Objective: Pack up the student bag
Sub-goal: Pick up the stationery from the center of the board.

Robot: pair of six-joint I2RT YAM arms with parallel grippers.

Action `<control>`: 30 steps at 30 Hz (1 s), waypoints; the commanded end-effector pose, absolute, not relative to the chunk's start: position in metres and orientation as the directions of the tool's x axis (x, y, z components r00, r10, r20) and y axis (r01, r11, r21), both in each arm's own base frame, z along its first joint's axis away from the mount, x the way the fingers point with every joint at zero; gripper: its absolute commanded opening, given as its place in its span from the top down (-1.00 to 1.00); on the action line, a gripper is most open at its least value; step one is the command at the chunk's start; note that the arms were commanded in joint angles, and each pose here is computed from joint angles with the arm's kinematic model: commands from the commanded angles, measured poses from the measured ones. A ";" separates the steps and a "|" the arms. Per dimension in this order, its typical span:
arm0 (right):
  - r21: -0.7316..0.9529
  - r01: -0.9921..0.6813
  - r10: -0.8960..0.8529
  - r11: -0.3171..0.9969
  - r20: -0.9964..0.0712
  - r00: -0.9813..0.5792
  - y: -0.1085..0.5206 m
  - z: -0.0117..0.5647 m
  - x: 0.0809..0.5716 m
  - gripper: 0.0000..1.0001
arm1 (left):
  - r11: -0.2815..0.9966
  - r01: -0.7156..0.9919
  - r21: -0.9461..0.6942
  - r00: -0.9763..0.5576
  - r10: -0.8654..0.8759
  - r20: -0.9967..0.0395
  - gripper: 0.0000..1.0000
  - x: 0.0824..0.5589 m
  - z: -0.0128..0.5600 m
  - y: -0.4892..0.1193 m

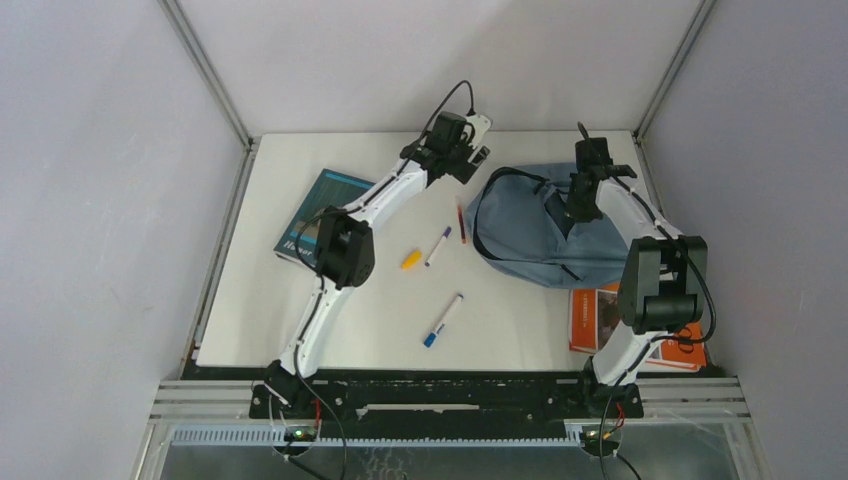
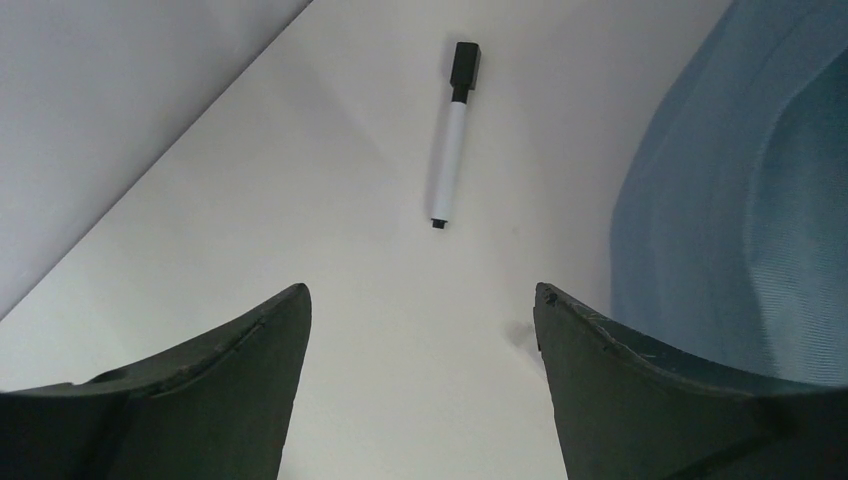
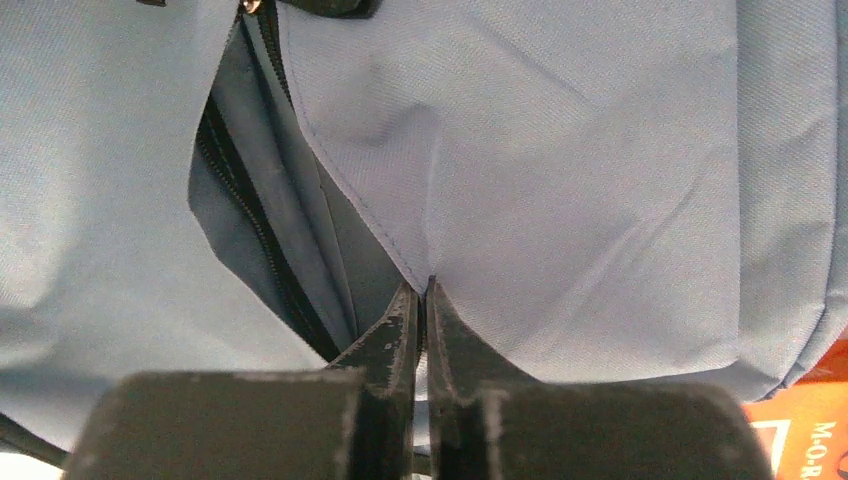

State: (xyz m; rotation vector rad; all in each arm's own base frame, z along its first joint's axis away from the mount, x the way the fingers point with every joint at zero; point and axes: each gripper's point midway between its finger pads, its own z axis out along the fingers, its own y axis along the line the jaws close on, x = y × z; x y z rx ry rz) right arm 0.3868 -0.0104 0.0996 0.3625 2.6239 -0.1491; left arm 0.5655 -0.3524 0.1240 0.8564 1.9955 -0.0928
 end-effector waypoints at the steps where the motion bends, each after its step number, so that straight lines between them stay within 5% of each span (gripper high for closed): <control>1: 0.001 0.345 0.285 0.939 -0.569 -0.771 -0.019 0.136 0.397 0.49 | 0.790 0.576 0.209 -0.273 0.427 -0.862 -0.72 0.577 0.176 -0.355; 4: 0.018 0.318 0.255 0.948 -0.641 -0.724 -0.005 0.163 0.401 -0.03 | 0.794 0.588 0.153 -0.266 0.368 -0.891 -0.74 0.566 0.205 -0.357; 7: 0.046 0.305 0.249 0.951 -0.698 -0.671 0.008 0.194 0.403 -0.18 | 0.808 0.577 0.122 -0.260 0.323 -0.910 -0.75 0.556 0.229 -0.352; 13: 0.183 0.180 0.254 0.966 -0.791 -0.557 0.074 0.257 0.429 -0.20 | 0.843 0.539 0.001 -0.296 0.190 -0.936 -0.76 0.529 0.273 -0.323; 17: 0.253 0.093 0.256 0.963 -0.752 -0.608 0.144 0.266 0.468 -0.15 | 0.911 0.396 -0.111 -0.356 0.041 -0.933 -0.75 0.512 0.300 -0.259; 23: 0.320 0.105 0.311 0.942 -0.705 -0.637 0.211 0.243 0.547 -0.11 | 0.968 0.114 -0.222 -0.426 -0.154 -0.891 -0.73 0.464 0.294 -0.153; 30: 0.439 0.137 0.434 0.888 -0.702 -0.565 0.239 0.185 0.610 -0.11 | 0.971 0.019 -0.240 -0.452 -0.205 -0.868 -0.79 0.397 0.284 -0.112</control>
